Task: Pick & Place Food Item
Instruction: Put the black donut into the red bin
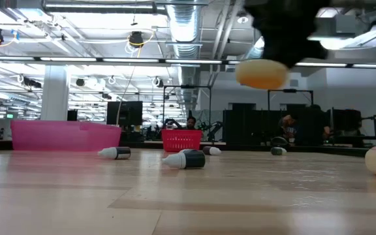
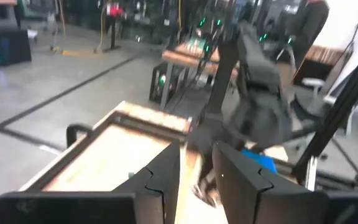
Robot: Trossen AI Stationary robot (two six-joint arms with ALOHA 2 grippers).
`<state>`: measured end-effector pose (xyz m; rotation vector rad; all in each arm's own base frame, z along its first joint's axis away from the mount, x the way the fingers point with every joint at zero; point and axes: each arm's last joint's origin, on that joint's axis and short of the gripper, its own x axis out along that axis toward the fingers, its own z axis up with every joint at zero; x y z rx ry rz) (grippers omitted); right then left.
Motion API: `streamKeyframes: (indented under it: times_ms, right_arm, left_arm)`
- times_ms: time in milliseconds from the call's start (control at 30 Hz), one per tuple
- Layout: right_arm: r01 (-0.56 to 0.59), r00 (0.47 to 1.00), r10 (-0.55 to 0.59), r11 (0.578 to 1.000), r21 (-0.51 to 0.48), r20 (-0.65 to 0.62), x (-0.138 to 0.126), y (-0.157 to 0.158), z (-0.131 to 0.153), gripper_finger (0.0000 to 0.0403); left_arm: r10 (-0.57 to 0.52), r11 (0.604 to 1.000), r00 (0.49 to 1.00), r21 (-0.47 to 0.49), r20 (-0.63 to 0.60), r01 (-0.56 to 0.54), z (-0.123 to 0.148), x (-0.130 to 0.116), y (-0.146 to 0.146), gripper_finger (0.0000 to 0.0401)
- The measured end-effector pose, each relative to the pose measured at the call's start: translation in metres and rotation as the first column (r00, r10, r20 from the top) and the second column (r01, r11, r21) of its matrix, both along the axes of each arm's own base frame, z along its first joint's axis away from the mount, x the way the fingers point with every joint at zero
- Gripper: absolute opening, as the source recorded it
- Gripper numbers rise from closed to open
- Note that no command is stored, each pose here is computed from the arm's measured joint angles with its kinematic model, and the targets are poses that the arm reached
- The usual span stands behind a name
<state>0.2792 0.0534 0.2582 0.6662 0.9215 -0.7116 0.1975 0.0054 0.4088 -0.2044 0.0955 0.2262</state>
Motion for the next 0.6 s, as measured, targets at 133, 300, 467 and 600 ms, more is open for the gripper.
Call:
streamKeyframes:
  times_ms: [133,300,467,600]
  right_arm:
    - [0.004,0.999,-0.001,0.998,-0.057,0.054,0.014,-0.041,0.008,0.0123]
    - [0.030,0.991,-0.022,0.997,-0.064,0.129,0.024,-0.098,0.011,0.0122]
    - [0.055,0.978,-0.047,0.998,-0.030,0.202,0.032,-0.149,0.010,0.0118]
    - [0.033,0.984,-0.027,0.999,-0.033,0.174,0.054,-0.182,0.013,0.0116]
  left_arm:
    - [0.022,1.000,0.990,-0.017,-0.137,-0.024,-0.013,-0.004,0.001,0.0092]
    - [0.030,0.999,0.966,-0.019,-0.257,-0.036,-0.024,-0.008,0.001,0.0092]
    - [0.068,0.997,0.940,0.002,-0.334,-0.072,-0.032,-0.009,0.002,0.0092]
    - [0.093,0.996,0.928,0.019,-0.361,-0.092,-0.034,-0.010,0.004,0.0092]
